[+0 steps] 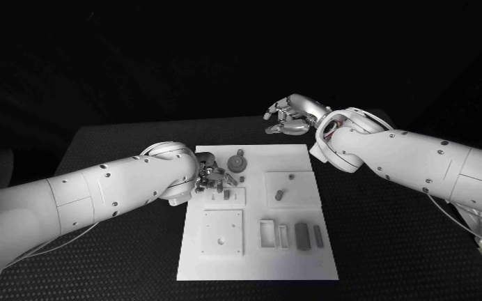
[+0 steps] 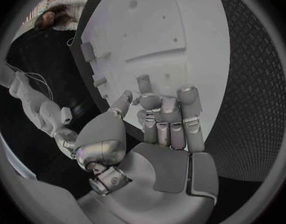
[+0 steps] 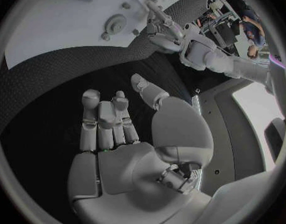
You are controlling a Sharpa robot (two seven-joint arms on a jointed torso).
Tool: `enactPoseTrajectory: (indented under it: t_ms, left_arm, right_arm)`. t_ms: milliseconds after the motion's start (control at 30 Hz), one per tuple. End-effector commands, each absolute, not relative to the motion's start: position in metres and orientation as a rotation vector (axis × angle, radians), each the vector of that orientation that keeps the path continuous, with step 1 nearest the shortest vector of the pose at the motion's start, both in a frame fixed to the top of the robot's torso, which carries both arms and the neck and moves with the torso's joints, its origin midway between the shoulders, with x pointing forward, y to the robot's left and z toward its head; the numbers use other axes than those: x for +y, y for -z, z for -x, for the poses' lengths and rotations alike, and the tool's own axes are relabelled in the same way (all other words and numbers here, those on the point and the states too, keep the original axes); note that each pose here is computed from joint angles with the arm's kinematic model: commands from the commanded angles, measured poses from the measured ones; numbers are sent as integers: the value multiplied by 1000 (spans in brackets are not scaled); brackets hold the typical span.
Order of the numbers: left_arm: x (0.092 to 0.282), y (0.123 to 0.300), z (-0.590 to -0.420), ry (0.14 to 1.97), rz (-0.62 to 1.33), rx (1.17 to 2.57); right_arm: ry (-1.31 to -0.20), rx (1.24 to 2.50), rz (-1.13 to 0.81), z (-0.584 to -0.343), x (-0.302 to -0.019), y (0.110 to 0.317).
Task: Assemble the parts on the task board
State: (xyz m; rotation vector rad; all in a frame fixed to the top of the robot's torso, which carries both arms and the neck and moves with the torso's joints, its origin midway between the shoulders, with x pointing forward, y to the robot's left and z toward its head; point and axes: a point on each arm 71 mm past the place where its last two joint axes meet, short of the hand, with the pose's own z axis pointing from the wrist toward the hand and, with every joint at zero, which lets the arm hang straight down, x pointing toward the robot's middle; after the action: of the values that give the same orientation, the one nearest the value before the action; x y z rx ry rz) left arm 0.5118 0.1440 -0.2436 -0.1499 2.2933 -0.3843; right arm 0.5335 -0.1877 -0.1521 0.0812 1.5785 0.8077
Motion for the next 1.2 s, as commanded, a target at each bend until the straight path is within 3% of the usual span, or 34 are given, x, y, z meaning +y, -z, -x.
enactPoseTrajectory:
  t_ms: [33, 167, 333, 600, 1200]
  left_arm:
    - [148, 235, -514, 428, 192, 2280]
    - [157, 220, -522, 425, 220, 2255]
    - [178, 199, -545, 391, 305, 2218]
    - [205, 191, -569, 306, 361, 2212]
    - [207, 187, -596, 142, 231, 2179]
  right_arm:
    - [-813, 1585, -76, -534, -189, 153]
    - [-809, 1585, -78, -534, -190, 153]
    - [-806, 1585, -79, -535, -191, 153]
    - [-805, 1585, -80, -536, -191, 153]
    - [-812, 1586, -77, -534, -189, 153]
